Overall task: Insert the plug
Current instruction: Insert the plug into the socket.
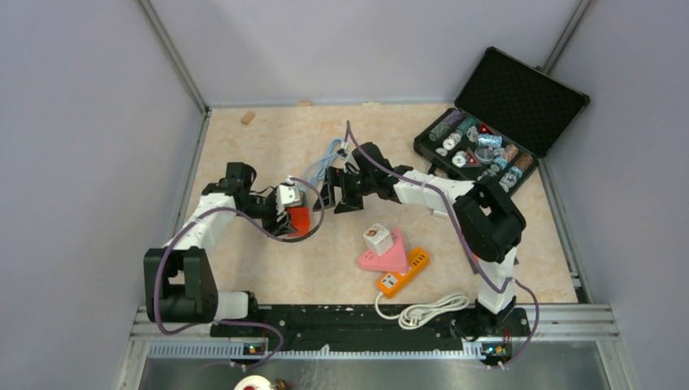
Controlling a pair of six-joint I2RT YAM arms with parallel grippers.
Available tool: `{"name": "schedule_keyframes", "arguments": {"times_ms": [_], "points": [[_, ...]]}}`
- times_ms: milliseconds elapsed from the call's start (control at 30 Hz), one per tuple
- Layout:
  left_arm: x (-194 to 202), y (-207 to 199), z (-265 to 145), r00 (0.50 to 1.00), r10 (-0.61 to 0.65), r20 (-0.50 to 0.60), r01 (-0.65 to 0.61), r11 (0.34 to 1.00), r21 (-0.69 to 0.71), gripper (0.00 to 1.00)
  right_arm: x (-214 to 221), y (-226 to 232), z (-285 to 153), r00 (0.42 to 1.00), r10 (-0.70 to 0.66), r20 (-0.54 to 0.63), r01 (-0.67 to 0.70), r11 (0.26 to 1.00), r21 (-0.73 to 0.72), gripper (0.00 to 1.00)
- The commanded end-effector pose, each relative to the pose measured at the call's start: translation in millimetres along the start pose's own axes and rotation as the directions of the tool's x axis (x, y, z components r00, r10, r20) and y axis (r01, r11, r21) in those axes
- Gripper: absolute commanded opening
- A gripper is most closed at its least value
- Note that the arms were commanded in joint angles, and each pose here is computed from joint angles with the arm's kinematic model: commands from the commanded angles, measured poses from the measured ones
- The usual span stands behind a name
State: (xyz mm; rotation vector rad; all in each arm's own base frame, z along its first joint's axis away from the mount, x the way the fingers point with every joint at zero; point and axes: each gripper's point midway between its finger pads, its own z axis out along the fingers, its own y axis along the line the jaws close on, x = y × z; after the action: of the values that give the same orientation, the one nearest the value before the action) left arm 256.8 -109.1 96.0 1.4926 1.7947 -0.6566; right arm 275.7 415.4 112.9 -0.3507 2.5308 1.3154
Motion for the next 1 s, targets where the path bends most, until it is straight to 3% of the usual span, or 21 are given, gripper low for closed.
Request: {"name": "schedule_keyframes", "arguments": {"times_ms": [0,267,500,567,700,767,900,967], "points": [[7.8,10.7,2.5,0.999,0.035,-0.031,-0.035,0.999,0.01,0.0,-14.6,32.4,8.3,0.999,-0.043,0.018,0.044,0.995,-0.087,0.86],[16.3,12.9,4.1,0.998,0.028,-0.064,-0.027,1.0,0.016,0.0,-5.9,42.9,33.6,0.998,-0.051,-0.04,0.045,0.991,-0.122,0.82],[16.9,15.4,3.7,0.997,0.024,-0.071,-0.023,1.0,0.014,0.0,12.0,48.5,49.7,0.991,-0.063,-0.114,0.046,0.988,-0.148,0.66],[16.1,16.7,2.9,0.997,0.023,-0.074,-0.022,1.0,0.011,0.1,16.2,49.8,53.2,0.989,-0.065,-0.134,0.043,0.986,-0.161,0.51],[11.2,17.3,1.2,0.998,0.018,-0.062,-0.017,1.0,0.009,0.11,22.4,48.0,60.9,0.983,-0.054,-0.173,0.025,0.986,-0.165,0.29],[9.6,17.6,0.7,0.998,0.013,-0.059,-0.012,1.0,0.008,0.18,21.8,49.3,62.3,0.983,-0.056,-0.175,0.027,0.987,-0.161,0.27],[4.9,17.4,2.3,0.999,0.015,-0.032,-0.014,1.0,0.016,0.44,24.0,47.5,65.0,0.982,-0.05,-0.185,0.024,0.99,-0.14,0.23],[2.0,17.3,3.6,1.0,0.014,-0.015,-0.014,1.0,0.022,0.47,24.6,45.8,65.6,0.981,-0.044,-0.19,0.019,0.991,-0.133,0.23]]}}
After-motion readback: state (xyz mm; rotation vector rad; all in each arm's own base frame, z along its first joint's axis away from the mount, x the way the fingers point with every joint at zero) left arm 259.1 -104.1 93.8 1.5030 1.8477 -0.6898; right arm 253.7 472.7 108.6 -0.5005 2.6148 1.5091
